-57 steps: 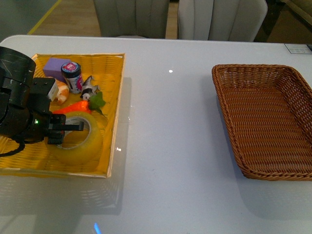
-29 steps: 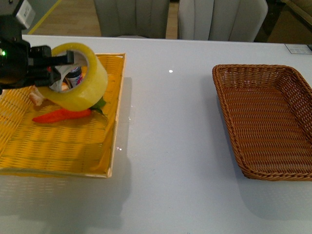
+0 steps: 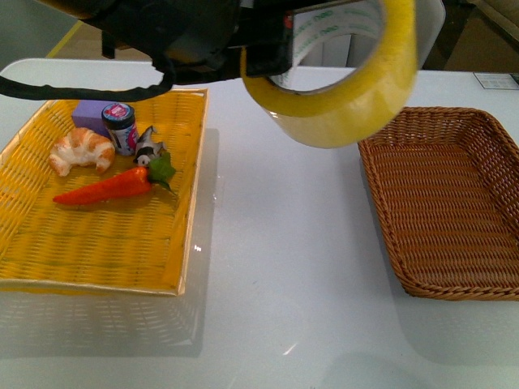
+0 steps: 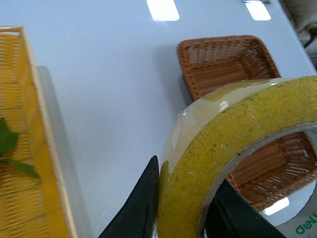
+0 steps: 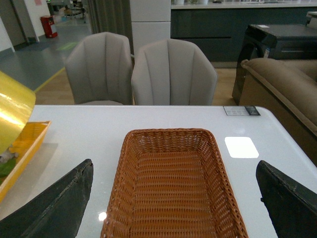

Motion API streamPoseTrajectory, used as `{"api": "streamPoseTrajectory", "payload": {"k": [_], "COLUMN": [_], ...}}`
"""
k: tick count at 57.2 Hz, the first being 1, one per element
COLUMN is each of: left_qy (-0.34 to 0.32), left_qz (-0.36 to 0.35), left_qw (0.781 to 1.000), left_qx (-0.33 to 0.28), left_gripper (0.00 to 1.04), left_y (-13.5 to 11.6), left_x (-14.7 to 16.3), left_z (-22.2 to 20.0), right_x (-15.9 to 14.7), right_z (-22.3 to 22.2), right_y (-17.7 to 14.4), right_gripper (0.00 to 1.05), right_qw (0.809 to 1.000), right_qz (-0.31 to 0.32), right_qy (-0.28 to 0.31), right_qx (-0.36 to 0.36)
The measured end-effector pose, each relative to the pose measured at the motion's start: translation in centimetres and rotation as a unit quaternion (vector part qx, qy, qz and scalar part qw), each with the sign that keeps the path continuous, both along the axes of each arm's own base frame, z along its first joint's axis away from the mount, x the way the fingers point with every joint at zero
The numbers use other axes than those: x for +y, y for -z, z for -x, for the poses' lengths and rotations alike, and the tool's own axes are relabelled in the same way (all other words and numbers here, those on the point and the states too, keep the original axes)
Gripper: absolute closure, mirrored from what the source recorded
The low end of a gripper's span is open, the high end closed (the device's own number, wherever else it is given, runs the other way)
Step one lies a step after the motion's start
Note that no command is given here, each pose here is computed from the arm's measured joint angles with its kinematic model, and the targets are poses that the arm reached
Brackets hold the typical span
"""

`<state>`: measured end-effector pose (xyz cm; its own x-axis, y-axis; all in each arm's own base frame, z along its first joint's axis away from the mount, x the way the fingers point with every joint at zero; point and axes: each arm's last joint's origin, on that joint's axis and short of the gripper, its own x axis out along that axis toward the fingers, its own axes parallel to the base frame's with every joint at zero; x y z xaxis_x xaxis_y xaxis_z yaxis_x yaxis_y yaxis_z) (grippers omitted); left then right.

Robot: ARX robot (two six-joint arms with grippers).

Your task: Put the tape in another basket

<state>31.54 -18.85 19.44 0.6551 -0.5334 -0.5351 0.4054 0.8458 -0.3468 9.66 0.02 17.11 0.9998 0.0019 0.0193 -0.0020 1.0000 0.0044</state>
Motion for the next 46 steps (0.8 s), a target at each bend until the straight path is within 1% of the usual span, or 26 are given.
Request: {"api": "streamPoseTrajectory", "payload": {"k": [6, 17, 18, 19, 20, 21, 22, 23, 24, 27, 31, 35, 41, 46], "left_qy": [0.017, 0.029, 0.029, 0.03, 0.03, 0.03, 0.03, 0.03, 0.03, 0.032, 0.034, 0.033, 0.034, 0.036], "left_qz": [0.003, 0.005, 0.005, 0.005, 0.005, 0.005, 0.005, 0.005, 0.005, 0.006, 0.006, 0.005, 0.005, 0.005], "left_qw": [1.0, 1.0, 1.0, 1.0, 1.0, 1.0, 1.0, 1.0, 1.0, 0.999, 0.999, 0.999, 0.999, 0.999], "left_qx": [0.002, 0.003, 0.003, 0.003, 0.003, 0.003, 0.003, 0.003, 0.003, 0.002, 0.002, 0.003, 0.004, 0.007], "left_gripper": [0.89, 0.89, 0.89, 0.89, 0.89, 0.89, 0.89, 0.89, 0.89, 0.89, 0.89, 0.89, 0.89, 0.89], "left_y": [0.0, 0.0, 0.0, 0.0, 0.0, 0.0, 0.0, -0.1, -0.1, -0.1, -0.2, -0.2, -0.2, -0.1], "left_x": [-1.2, -2.0, -2.1, -2.1, -2.1, -2.1, -2.1, -2.1, -2.1, -2.2, -2.2, -2.2, -2.2, -2.2], "left_z": [0.8, 1.3, 1.4, 1.4, 1.4, 1.4, 1.4, 1.4, 1.4, 1.5, 1.5, 1.5, 1.6, 1.6], "right_x": [0.0, 0.0, 0.0, 0.1, 0.1, 0.1, 0.2, 0.2, 0.2, 0.2, 0.4, 0.7, 1.4, 2.2], "right_z": [0.0, 0.0, -0.1, 0.0, -0.1, -0.1, -0.2, -0.3, -0.4, -0.7, -1.5, -2.4, -3.9, -5.3], "right_y": [0.0, 0.0, 0.1, 0.1, 0.1, 0.1, 0.1, 0.1, 0.0, -0.1, -0.8, -1.7, -2.2, -2.3], "right_gripper": [0.09, 0.09, 0.09, 0.09, 0.09, 0.09, 0.09, 0.09, 0.09, 0.09, 0.09, 0.09, 0.09, 0.09], "right_qw": [1.0, 1.0, 1.0, 0.998, 0.993, 0.99, 0.982, 0.978, 0.969, 0.957, 0.952, 0.95, 0.945, 0.942], "right_qz": [0.0, -0.004, -0.009, -0.023, -0.04, -0.054, -0.072, -0.077, -0.096, -0.13, -0.163, -0.19, -0.214, -0.214], "right_qy": [0.0, -0.002, -0.004, -0.012, -0.019, -0.02, -0.02, -0.022, -0.023, -0.023, -0.038, -0.078, -0.129, -0.167], "right_qx": [0.0, 0.005, 0.018, 0.051, 0.107, 0.129, 0.173, 0.192, 0.225, 0.258, 0.256, 0.235, 0.213, 0.198]}}
